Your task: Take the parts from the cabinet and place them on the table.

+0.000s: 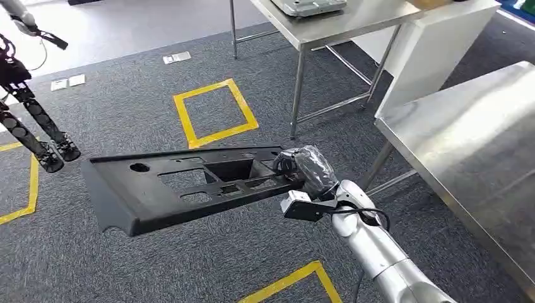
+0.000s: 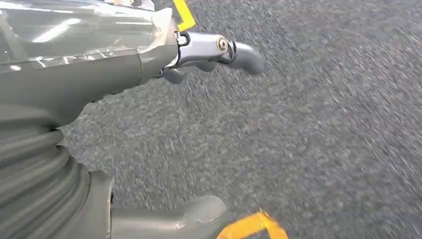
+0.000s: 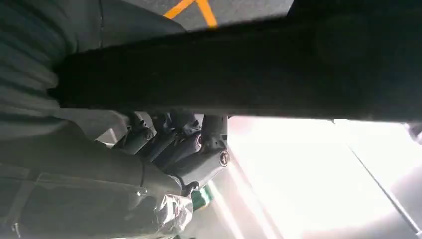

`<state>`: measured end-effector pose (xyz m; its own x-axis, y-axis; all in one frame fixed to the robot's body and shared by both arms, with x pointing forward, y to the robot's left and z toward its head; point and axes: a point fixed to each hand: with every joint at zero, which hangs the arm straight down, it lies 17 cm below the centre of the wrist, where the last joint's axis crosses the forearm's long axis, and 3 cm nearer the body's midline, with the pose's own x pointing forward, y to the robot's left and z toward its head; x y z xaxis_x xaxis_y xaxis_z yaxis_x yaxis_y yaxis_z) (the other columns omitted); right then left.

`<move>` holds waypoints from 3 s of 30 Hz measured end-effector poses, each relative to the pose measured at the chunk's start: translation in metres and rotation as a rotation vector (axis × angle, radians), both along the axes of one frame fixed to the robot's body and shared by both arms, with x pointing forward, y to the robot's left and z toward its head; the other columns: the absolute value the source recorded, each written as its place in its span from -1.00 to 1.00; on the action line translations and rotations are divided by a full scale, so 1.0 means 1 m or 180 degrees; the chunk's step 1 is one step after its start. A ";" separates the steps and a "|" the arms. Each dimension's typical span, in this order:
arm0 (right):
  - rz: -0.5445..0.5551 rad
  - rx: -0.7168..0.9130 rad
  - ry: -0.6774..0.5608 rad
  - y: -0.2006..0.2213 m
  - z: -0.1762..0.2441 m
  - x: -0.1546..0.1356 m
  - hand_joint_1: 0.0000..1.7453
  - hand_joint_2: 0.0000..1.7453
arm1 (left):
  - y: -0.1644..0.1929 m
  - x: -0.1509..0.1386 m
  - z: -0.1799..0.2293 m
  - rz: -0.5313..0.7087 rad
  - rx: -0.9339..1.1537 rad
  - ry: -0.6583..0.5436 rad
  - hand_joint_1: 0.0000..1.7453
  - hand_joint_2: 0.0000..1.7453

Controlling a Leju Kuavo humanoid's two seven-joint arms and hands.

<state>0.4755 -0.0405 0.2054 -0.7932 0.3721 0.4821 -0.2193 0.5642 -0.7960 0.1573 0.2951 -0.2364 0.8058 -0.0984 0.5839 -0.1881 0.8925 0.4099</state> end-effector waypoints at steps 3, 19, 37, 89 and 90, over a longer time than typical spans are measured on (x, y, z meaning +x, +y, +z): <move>-0.0023 -0.0007 -0.0026 -0.003 0.002 0.002 0.86 1.00 | -0.001 0.004 0.002 -0.0006 -0.0014 -0.0058 -1.00 1.00; 0.0000 -0.0018 -0.0037 -0.001 -0.002 0.000 0.86 1.00 | -0.001 0.002 0.002 0.0047 -0.0034 -0.0077 -1.00 1.00; -0.0206 -0.0269 -0.0266 -0.027 0.022 0.032 0.86 1.00 | -0.003 0.005 0.004 -0.0044 -0.0004 -0.0116 -1.00 1.00; -0.1519 -0.1038 -0.0604 -0.198 0.059 0.112 0.86 1.00 | -0.019 0.067 0.032 -0.0375 -0.0068 -0.0745 -1.00 1.00; -0.1530 -0.1029 -0.0633 -0.198 0.064 0.113 0.86 1.00 | -0.019 0.067 0.032 -0.0380 -0.0082 -0.0743 -1.00 1.00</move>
